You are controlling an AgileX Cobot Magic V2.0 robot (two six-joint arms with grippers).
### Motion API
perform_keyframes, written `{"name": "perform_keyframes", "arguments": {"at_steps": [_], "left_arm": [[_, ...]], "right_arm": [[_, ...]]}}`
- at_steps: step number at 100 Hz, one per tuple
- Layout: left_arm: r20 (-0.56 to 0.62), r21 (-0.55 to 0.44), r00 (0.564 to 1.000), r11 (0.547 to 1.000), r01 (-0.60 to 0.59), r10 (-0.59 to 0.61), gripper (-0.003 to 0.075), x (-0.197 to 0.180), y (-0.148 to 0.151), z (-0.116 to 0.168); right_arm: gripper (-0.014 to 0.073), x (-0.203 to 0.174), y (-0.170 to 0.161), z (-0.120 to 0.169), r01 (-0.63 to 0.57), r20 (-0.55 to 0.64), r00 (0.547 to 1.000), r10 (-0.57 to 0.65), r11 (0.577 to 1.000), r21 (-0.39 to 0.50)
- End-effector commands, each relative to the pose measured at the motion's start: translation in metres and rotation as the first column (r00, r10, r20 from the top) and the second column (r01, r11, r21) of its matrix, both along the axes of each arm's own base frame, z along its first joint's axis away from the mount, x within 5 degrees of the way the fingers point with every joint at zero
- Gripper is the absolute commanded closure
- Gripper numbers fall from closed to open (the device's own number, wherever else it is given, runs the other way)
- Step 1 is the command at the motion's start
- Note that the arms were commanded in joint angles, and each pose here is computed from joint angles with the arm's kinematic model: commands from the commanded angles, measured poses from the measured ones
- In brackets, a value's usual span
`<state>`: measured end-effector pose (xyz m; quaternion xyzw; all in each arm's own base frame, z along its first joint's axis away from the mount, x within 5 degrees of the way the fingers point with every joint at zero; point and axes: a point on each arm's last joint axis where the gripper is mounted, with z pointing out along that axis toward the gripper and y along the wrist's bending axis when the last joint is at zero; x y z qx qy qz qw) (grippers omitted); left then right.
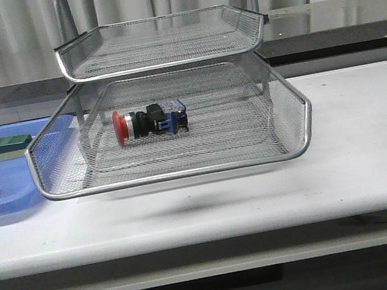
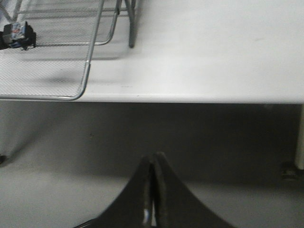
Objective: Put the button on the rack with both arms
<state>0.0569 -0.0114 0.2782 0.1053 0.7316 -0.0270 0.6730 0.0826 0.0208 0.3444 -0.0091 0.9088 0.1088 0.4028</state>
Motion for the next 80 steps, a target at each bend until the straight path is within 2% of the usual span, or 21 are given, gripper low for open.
{"name": "perform_keyframes", "arguments": {"at_steps": [1,29,43,63,80], "left_arm": [[0.091,-0.039,0.996,0.999,-0.004,0.008,0.0741,0.0,0.0,0.015],[0.091,-0.039,0.996,0.999,-0.004,0.008,0.0741,0.0,0.0,0.015],[0.091,-0.039,0.996,0.999,-0.004,0.008,0.0741,0.0,0.0,0.015],[0.091,-0.039,0.996,0.999,-0.004,0.008,0.0741,0.0,0.0,0.015],[0.091,-0.039,0.996,0.999,-0.004,0.008,0.0741,0.0,0.0,0.015]], "right_arm": [[0.0664,0.028,0.01,0.007,-0.012,0.017,1.0,0.01,0.996,0.094],[0.0664,0.096,0.031,-0.021,-0.066,-0.106,0.99,0.089,0.977,0.205],[0.0664,0.122,0.043,-0.042,-0.071,-0.172,0.979,0.11,0.973,0.218],[0.0664,0.143,0.076,-0.07,-0.139,-0.22,0.958,0.185,0.968,0.207],[0.0664,0.151,0.102,-0.092,-0.166,-0.278,0.933,0.23,0.958,0.235]]}}
